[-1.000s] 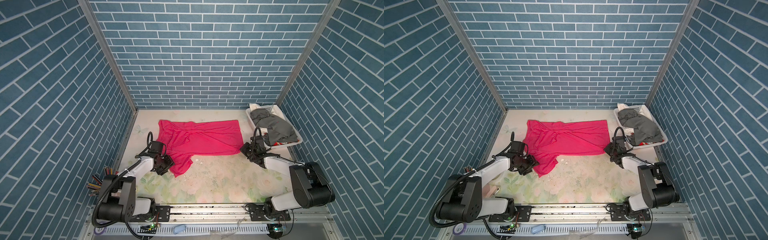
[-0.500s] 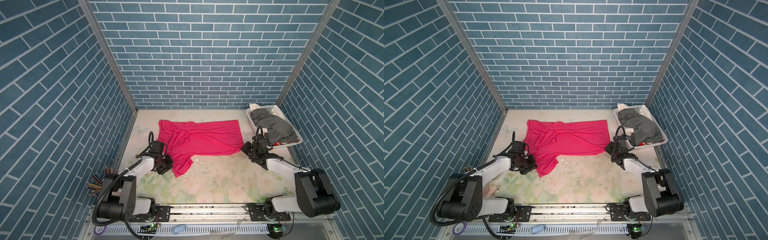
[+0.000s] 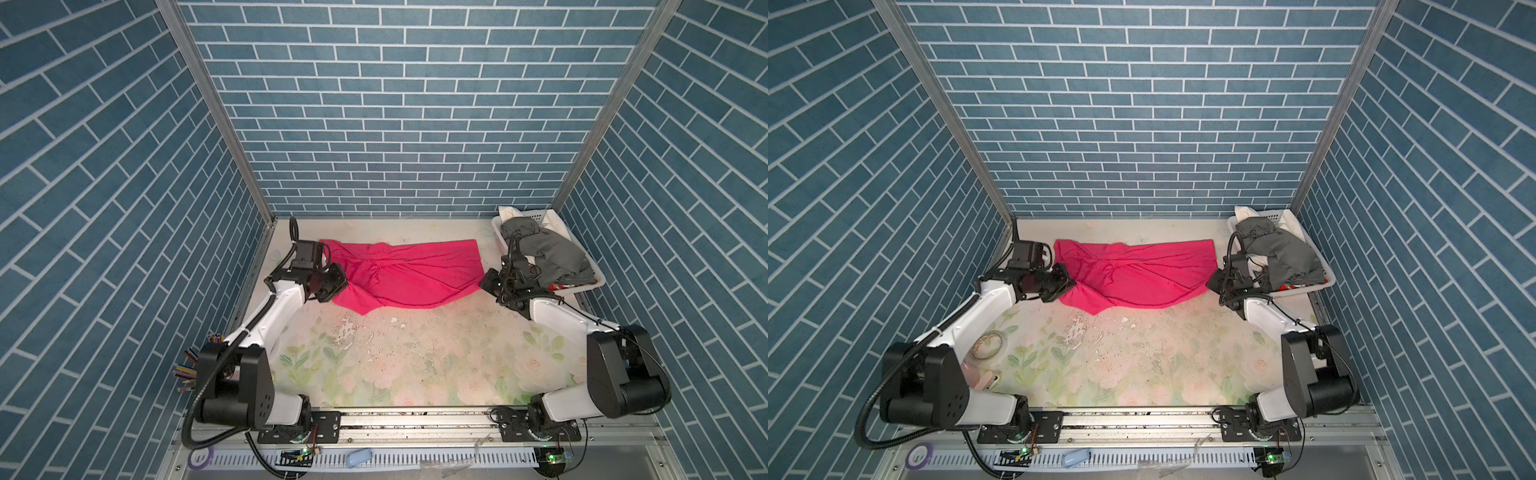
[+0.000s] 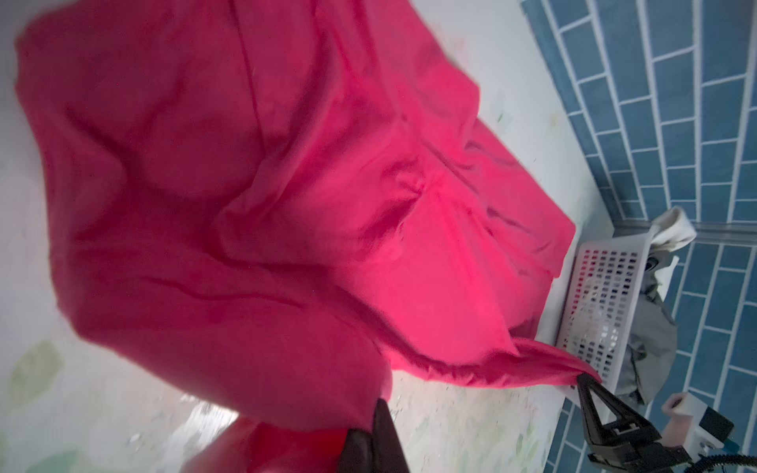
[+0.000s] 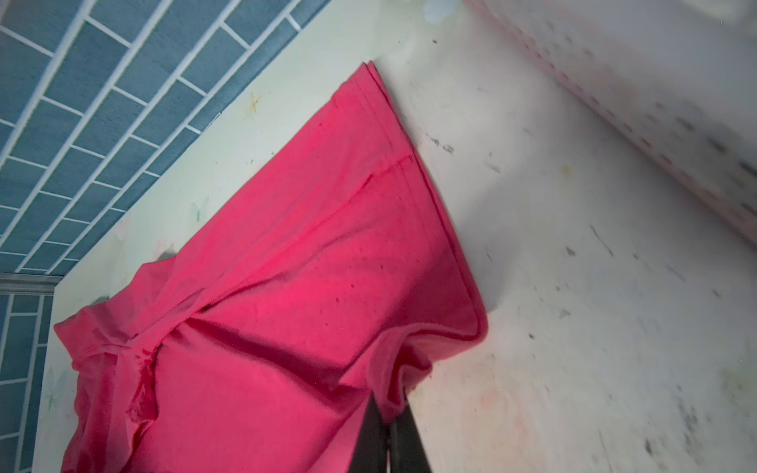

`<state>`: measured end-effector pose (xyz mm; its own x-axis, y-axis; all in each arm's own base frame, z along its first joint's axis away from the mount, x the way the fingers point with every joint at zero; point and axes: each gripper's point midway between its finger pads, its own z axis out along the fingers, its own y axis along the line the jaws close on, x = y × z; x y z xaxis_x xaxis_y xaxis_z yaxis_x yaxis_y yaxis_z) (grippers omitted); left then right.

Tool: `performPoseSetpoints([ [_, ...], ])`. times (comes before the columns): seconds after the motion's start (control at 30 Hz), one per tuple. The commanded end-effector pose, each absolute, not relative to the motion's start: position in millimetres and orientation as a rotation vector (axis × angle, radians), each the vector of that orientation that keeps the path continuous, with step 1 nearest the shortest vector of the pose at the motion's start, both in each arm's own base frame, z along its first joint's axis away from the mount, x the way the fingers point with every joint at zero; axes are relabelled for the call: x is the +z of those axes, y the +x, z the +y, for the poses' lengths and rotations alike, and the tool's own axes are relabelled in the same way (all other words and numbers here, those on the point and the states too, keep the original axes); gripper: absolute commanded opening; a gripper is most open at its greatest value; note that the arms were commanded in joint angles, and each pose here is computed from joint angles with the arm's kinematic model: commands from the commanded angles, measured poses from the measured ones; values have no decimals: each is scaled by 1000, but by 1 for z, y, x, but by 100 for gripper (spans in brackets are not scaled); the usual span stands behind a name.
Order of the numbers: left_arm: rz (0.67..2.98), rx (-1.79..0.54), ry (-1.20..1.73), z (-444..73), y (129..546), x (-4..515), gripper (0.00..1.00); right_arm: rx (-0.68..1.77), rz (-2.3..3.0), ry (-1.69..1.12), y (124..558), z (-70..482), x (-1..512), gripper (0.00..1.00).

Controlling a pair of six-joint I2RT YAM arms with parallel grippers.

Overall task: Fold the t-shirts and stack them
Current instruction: 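Fold the near half over toward the far edge with both grippers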

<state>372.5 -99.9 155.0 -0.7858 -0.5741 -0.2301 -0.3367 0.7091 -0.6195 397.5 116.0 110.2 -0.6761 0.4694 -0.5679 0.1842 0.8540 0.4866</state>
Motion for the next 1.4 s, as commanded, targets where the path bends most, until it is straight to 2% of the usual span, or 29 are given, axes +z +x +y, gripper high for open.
performPoseSetpoints([
  [0.0, 2474, -801, -670, -94, 403, 171, 0, 447, 2319, 424, 418, 114, 111, 0],
  [0.13, 2463, -809, -648, -95, 440, 177, 0, 402, 2358, 425, 444, 110, 102, 0],
  [0.27, 2477, -809, -672, -88, 468, 162, 0, 351, 2377, 430, 459, 105, 92, 0],
  [0.53, 2506, -831, -749, -73, 502, 121, 0, 285, 2403, 458, 480, 86, 76, 0],
  [0.83, 2506, -841, -757, -69, 526, 104, 0, 246, 2434, 451, 489, 81, 60, 0],
  [0.9, 2510, -836, -759, -67, 530, 101, 0, 261, 2445, 439, 491, 84, 57, 7],
  [1.07, 2536, -781, -744, -60, 538, 93, 0, 331, 2461, 400, 498, 96, 57, 31],
  [1.27, 2548, -715, -715, -49, 549, 90, 0, 491, 2417, 368, 489, 114, 87, 62],
  [1.3, 2543, -732, -700, -51, 550, 92, 2, 514, 2410, 361, 485, 117, 92, 64],
  [1.37, 2536, -724, -669, -51, 551, 100, 26, 548, 2409, 355, 473, 123, 98, 71],
])
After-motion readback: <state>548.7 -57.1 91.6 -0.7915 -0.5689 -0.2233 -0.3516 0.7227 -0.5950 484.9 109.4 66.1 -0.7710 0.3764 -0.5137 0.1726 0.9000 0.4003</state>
